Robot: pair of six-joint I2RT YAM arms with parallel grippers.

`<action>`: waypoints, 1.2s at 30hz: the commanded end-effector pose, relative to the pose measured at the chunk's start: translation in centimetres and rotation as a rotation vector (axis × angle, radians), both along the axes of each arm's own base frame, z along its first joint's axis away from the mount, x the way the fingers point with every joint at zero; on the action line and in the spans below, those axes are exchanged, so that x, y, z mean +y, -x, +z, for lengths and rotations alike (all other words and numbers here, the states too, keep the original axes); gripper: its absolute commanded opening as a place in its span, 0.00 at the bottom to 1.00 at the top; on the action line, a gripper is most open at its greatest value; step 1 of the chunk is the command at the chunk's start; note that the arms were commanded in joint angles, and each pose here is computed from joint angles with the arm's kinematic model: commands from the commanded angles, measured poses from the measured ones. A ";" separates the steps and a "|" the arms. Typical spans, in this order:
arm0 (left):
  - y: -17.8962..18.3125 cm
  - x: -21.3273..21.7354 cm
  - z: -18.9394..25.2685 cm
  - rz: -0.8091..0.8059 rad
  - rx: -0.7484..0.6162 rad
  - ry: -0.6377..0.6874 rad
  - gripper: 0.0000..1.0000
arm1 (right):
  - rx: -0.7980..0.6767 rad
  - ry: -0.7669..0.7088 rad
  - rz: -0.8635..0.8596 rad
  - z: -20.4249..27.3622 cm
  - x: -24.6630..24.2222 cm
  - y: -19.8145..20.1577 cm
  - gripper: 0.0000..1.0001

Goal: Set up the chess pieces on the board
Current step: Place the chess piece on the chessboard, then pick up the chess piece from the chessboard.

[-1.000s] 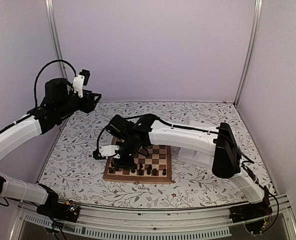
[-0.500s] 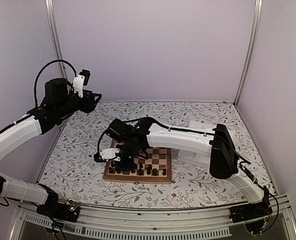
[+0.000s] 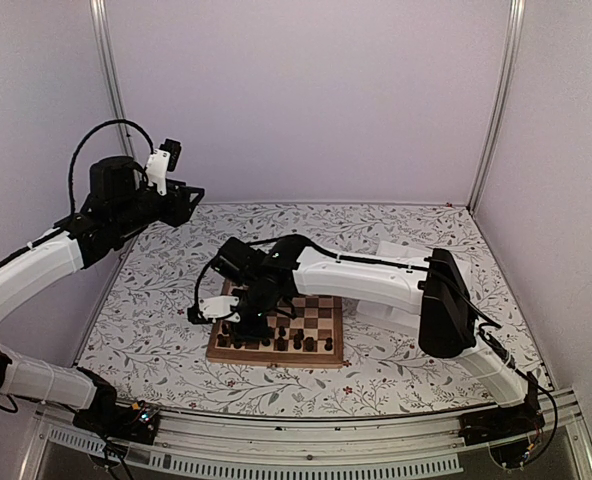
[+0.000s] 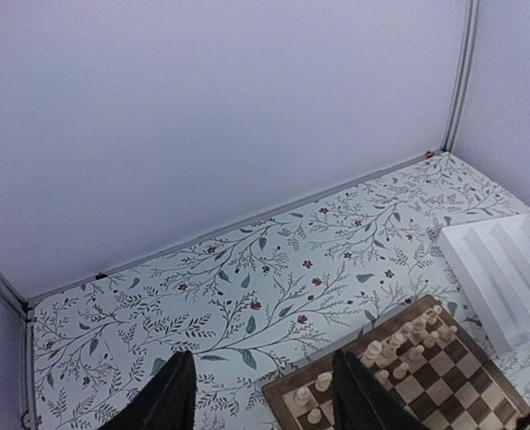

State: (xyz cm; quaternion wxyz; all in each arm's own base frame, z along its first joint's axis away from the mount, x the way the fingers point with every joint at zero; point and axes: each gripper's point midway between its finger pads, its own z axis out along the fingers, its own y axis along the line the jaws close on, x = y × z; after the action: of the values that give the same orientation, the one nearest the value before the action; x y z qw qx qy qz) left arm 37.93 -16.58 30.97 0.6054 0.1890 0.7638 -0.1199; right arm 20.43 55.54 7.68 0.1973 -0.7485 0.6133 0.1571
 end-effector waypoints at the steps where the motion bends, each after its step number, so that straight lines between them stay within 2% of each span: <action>1: 0.1 -0.4 0.2 -0.022 -0.012 0.000 0.54 | -0.012 -0.028 -0.018 0.7 0.7 -0.5 0.25; 6: 0.1 -0.4 0.1 -0.018 -0.012 -0.004 0.54 | -0.053 -0.062 -0.041 4.2 0.2 -0.9 0.26; 12: 0.1 -0.3 0.1 -0.015 -0.014 -0.007 0.54 | -0.122 -0.062 -0.096 7.5 -3.7 -1.7 0.28; 21: 0.0 -0.4 0.0 -0.019 -0.011 -0.010 0.54 | -0.005 0.028 -0.166 5.3 -11.1 -1.6 0.29; 25: -0.1 -0.5 -0.2 -0.021 -0.003 -0.011 0.55 | 0.037 0.051 -0.104 4.2 -11.7 -0.2 0.31; 36: -0.3 -0.8 -1.1 -0.034 0.021 -0.015 0.55 | 0.075 0.101 -0.041 1.0 -10.1 0.2 0.31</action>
State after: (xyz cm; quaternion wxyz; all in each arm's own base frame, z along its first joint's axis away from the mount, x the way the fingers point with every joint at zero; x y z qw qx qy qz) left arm 38.22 -16.97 30.02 0.5949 0.1963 0.7698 -0.1226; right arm 20.91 44.36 9.33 0.1477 -0.7251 0.6583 0.1380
